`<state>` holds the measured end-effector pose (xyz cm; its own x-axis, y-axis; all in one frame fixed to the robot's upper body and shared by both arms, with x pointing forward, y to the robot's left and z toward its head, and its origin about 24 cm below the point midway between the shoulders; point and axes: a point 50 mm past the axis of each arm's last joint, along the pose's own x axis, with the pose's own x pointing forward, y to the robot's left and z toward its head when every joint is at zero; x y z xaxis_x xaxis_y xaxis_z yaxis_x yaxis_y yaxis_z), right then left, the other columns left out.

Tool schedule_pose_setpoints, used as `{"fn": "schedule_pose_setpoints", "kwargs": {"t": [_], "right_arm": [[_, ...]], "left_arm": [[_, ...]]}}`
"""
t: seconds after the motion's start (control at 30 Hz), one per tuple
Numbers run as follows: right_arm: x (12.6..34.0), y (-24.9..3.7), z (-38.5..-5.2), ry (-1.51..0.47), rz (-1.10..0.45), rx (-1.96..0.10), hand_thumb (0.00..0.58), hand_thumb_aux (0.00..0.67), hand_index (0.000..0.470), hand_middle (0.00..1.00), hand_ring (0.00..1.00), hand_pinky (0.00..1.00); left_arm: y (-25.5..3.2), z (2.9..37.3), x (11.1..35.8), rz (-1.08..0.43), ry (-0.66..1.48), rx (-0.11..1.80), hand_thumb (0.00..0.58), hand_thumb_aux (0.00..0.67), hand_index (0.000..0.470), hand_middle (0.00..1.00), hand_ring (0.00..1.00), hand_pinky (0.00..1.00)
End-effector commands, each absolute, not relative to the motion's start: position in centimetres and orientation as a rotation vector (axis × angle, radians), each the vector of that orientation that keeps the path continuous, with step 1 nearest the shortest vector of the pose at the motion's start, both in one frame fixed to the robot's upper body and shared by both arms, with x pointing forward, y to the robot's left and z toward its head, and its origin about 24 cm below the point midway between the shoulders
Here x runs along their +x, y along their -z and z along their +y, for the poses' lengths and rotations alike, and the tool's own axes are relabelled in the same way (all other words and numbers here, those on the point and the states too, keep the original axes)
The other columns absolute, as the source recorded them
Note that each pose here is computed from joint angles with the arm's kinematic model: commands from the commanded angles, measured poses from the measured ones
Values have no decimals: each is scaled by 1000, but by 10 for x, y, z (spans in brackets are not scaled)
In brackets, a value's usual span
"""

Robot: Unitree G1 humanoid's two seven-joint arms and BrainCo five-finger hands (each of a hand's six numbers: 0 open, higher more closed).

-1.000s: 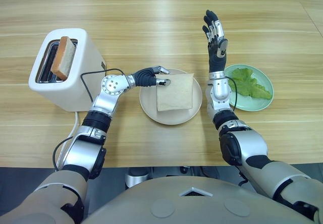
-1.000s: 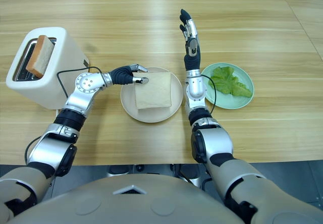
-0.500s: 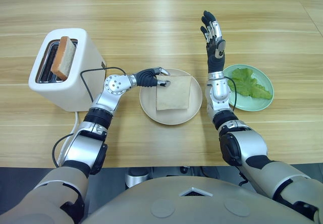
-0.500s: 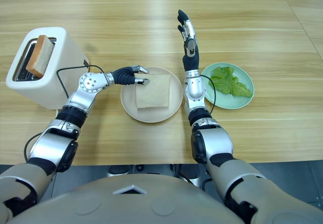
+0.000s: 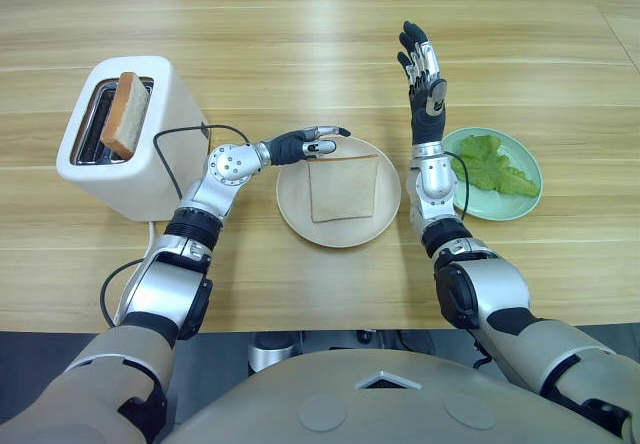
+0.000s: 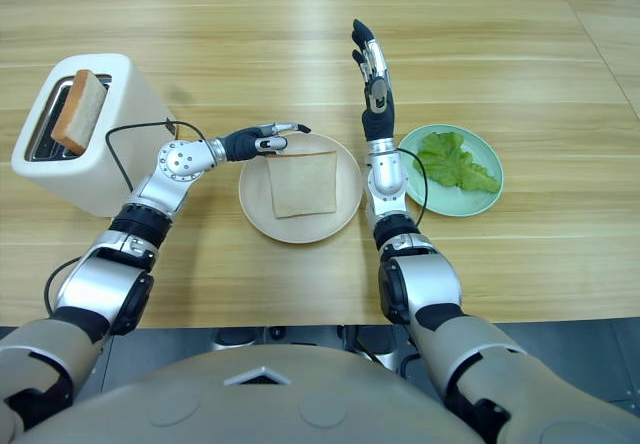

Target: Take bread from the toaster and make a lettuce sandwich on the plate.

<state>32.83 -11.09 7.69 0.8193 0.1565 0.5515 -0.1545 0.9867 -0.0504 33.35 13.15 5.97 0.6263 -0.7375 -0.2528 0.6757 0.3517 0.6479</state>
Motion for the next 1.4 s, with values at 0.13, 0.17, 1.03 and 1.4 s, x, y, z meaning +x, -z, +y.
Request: {"fn": "schedule_pose_setpoints", "kwargs": {"t": [0.13, 0.17, 1.03, 1.4], "right_arm": [[327, -73, -111, -165, -574, 0, 0, 0, 0, 0, 0, 0], [327, -73, -110, -166, -574, 0, 0, 0, 0, 0, 0, 0], [304, -108, -278, 136, -625, -937, 0, 0, 0, 0, 0, 0], [286, -55, -337, 81, -174, -1546, 0, 0, 0, 0, 0, 0]], "left_arm": [[-107, 158, 361, -309, 536, 1361, 0, 0, 0, 1000, 1000, 1000], [-124, 163, 366, -387, 403, 1458, 0, 0, 0, 1000, 1000, 1000], [-158, 169, 282, -569, 39, 543, 0, 0, 0, 0, 0, 0], [-135, 174, 276, -468, 46, 477, 0, 0, 0, 0, 0, 0]]}}
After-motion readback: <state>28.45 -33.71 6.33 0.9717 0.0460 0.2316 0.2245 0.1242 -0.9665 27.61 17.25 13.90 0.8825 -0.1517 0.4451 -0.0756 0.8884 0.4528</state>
